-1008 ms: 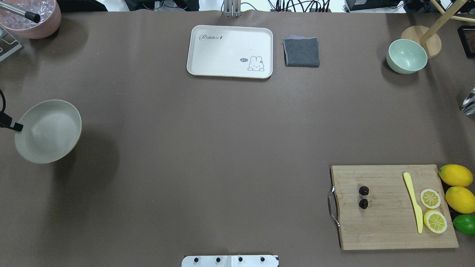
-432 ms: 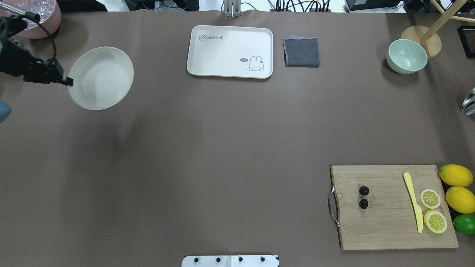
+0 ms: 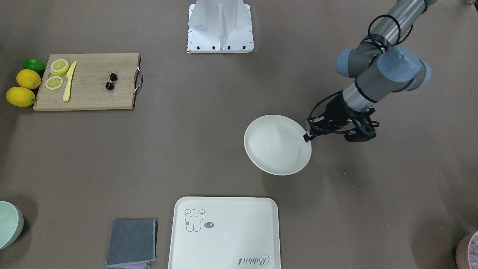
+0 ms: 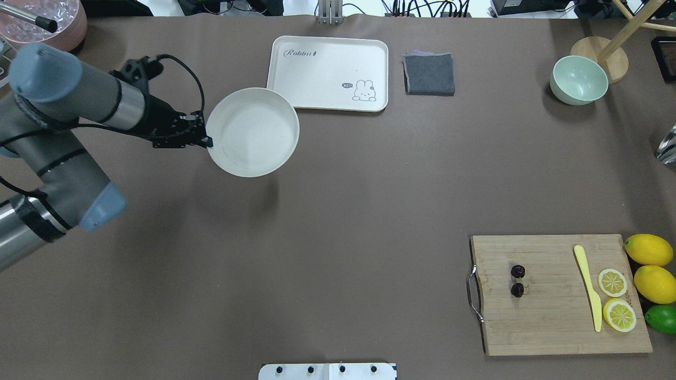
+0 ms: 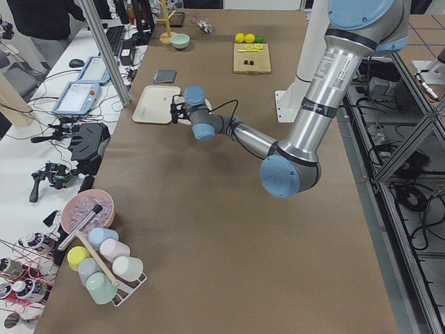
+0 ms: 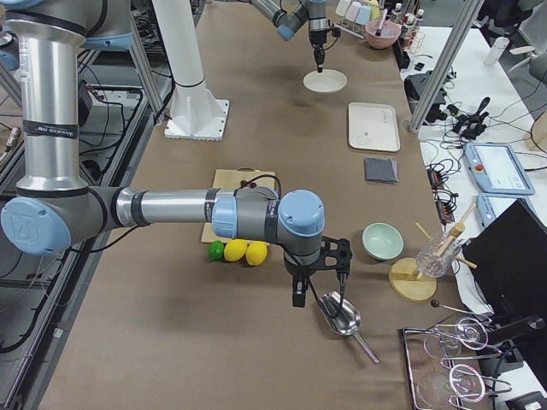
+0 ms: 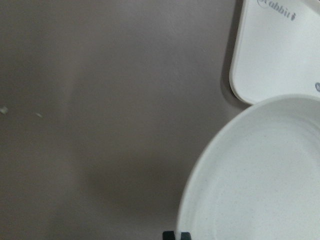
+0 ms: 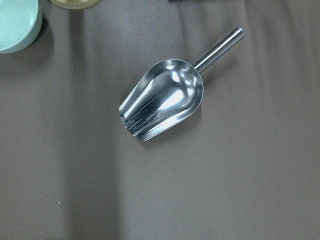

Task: Place red cherry on plate
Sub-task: 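Slide the white bowl with the left gripper toward the table center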

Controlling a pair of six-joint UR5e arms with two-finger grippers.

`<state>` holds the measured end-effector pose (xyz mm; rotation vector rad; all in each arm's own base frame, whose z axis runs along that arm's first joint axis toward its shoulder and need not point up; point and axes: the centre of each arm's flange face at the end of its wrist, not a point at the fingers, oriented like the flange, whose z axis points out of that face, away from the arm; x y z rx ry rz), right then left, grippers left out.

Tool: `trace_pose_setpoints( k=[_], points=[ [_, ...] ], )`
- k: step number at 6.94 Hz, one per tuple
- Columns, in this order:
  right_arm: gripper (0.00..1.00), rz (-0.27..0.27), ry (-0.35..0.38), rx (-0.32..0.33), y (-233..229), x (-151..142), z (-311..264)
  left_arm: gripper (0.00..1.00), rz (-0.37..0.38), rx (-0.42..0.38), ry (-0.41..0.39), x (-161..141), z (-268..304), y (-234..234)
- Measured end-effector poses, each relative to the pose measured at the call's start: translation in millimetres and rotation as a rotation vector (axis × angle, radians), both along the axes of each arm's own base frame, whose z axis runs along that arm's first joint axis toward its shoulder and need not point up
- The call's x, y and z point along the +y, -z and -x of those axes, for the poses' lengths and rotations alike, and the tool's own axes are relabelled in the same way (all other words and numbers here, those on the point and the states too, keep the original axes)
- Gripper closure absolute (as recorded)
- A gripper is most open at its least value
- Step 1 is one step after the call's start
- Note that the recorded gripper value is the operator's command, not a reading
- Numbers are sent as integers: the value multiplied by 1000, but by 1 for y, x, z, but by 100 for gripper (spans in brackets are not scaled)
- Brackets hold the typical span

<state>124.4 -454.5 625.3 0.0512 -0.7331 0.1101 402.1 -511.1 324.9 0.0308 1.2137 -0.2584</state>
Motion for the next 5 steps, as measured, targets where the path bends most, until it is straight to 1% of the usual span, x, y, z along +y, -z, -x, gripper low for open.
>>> trace_pose_setpoints(
  k=[1,2,3,4,5],
  points=[
    [0,1,0,0,0,0,0,100,24,-24,2,30,-32,33],
    [0,1,0,-1,-1,1,0,100,33,-48,6,56,-64,52],
    [0,1,0,-3,0,1,1,100,28,-72,10,78,-93,58],
    [0,-3,1,-7,2,0,1,100,22,-99,16,92,-119,57],
    [0,-9,-1,-18,8,-2,4,66,20,-117,17,97,-133,52]
  ],
)
